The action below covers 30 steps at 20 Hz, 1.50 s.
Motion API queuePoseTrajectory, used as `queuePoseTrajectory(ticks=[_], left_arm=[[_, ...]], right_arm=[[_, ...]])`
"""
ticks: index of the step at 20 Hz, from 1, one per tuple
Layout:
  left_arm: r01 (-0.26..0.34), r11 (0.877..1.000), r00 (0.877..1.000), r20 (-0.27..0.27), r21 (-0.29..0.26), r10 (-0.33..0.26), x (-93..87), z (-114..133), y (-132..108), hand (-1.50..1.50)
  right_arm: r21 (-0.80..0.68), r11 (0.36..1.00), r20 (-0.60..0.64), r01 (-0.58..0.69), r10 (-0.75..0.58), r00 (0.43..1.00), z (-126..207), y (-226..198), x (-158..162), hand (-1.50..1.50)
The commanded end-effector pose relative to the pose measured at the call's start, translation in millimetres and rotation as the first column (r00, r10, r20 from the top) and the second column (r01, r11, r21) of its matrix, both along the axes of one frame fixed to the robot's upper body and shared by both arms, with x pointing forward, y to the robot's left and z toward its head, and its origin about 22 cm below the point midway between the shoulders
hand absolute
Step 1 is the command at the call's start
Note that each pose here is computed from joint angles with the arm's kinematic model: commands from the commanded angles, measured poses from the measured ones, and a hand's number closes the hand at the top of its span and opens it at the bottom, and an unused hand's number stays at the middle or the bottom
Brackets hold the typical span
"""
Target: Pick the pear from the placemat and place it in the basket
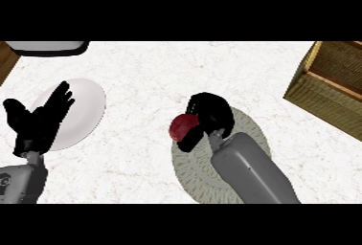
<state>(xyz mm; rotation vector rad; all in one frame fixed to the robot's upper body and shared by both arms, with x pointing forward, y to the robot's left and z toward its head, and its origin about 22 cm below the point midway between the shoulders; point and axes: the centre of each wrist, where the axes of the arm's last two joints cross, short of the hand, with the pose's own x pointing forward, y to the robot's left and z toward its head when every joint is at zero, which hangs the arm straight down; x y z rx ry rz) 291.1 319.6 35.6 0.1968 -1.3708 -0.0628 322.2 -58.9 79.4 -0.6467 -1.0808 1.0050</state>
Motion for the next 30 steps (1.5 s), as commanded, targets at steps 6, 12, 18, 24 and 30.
queuePoseTrajectory(ticks=[6, 12, 18, 24, 30], left_arm=[[0.031, 1.0, 1.0, 0.0, 0.001, -0.031, 2.8, 0, -9, 0.0], [-0.01, 1.0, 1.0, 0.017, 0.01, 0.01, 0.0, -2, -6, 0.0], [-0.006, 1.0, 1.0, -0.008, 0.0, 0.006, -0.3, 7, 15, 0.0], [0.014, 1.0, 1.0, 0.002, -0.002, -0.014, -7.3, -14, 0, 0.0], [0.015, 1.0, 1.0, 0.014, 0.002, -0.015, -5.6, 7, -8, 0.0]], right_arm=[[0.482, 0.876, 0.357, 0.017, -0.214, 0.909, 67, 26, -47, 1.5], [0.466, 0.881, 0.505, 0.078, -0.337, 0.795, 140, 31, -74, 1.5], [0.416, 0.887, 0.544, 0.202, -0.421, 0.726, 186, 18, -77, 1.5], [0.395, 0.879, 0.596, 0.265, -0.465, 0.655, 229, 1, -52, 1.5], [0.414, 0.843, 0.611, 0.343, -0.536, 0.582, 271, -32, -19, 1.5]])
